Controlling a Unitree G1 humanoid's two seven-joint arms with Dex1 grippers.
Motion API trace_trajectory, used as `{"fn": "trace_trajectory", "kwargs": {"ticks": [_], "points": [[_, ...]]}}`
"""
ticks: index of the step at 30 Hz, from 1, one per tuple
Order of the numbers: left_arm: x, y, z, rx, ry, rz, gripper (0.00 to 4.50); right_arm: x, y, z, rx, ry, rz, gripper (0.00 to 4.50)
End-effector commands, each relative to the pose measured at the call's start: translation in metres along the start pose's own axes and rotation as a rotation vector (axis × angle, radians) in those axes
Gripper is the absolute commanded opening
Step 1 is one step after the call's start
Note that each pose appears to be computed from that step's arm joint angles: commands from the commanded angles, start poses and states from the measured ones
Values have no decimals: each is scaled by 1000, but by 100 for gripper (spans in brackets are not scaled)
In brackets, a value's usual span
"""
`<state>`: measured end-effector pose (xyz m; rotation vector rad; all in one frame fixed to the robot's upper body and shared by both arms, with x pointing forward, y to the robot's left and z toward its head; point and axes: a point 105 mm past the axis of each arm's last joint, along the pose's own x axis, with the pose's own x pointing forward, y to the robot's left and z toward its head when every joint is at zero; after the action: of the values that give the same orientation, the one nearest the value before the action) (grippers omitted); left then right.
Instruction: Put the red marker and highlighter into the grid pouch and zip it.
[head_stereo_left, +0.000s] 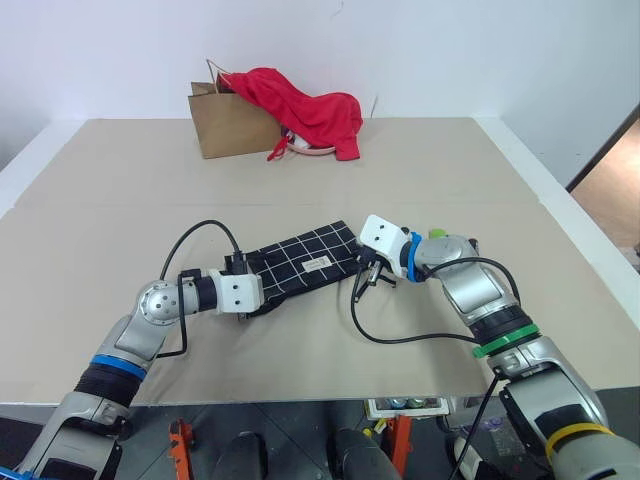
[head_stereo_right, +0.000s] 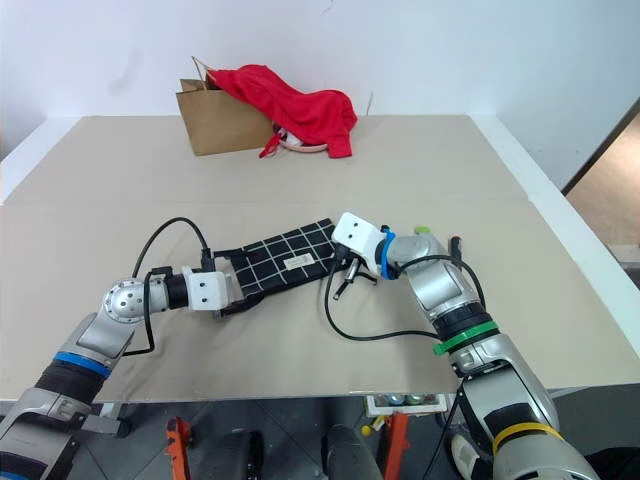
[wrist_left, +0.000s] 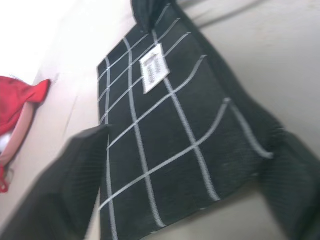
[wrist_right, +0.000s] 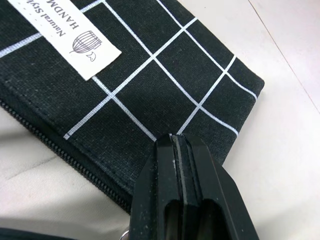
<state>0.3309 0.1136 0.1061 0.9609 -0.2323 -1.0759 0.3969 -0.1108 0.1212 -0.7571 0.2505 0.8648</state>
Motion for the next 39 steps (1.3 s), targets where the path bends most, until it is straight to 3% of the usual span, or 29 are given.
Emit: {"fn": "trace_trajectory", "kwargs": {"ticks": [1,3,4,7,10,13,14,15,16,18,24,31,39], "points": [[4,-11,-2,-4,-1,-41,252,-2,0,2,4,-11,-1,0],[6,-15,-1,-10,-11,-55,180,-2,1,2,6,-11,3,0],[7,-16,-1,-15,-13,-61,116,-1,1,2,6,-12,4,0],[6,-21,-4,-33,-10,-76,26,-1,1,4,11,-16,9,0],[6,-21,-7,-67,-8,-65,26,-1,1,4,35,-19,7,0],[5,-16,-9,-127,-11,-25,0,-6,-5,14,147,-85,7,92],[4,-14,-10,-147,-13,-14,0,-10,-8,21,180,-123,5,161],[4,-12,-9,-178,-19,5,0,-16,-16,29,217,-167,-10,199],[4,-9,-9,-214,-26,23,0,-26,-24,38,251,-221,-26,199],[3,-4,-8,-277,-38,58,0,-44,-43,49,330,-295,-73,297],[0,27,0,-486,-100,222,0,-95,-68,58,381,-383,-134,297],[4,36,11,-557,-128,246,0,-60,-41,26,421,-211,-129,297],[3,34,15,-563,-132,237,0,-38,-42,30,445,-198,-145,297]]}}
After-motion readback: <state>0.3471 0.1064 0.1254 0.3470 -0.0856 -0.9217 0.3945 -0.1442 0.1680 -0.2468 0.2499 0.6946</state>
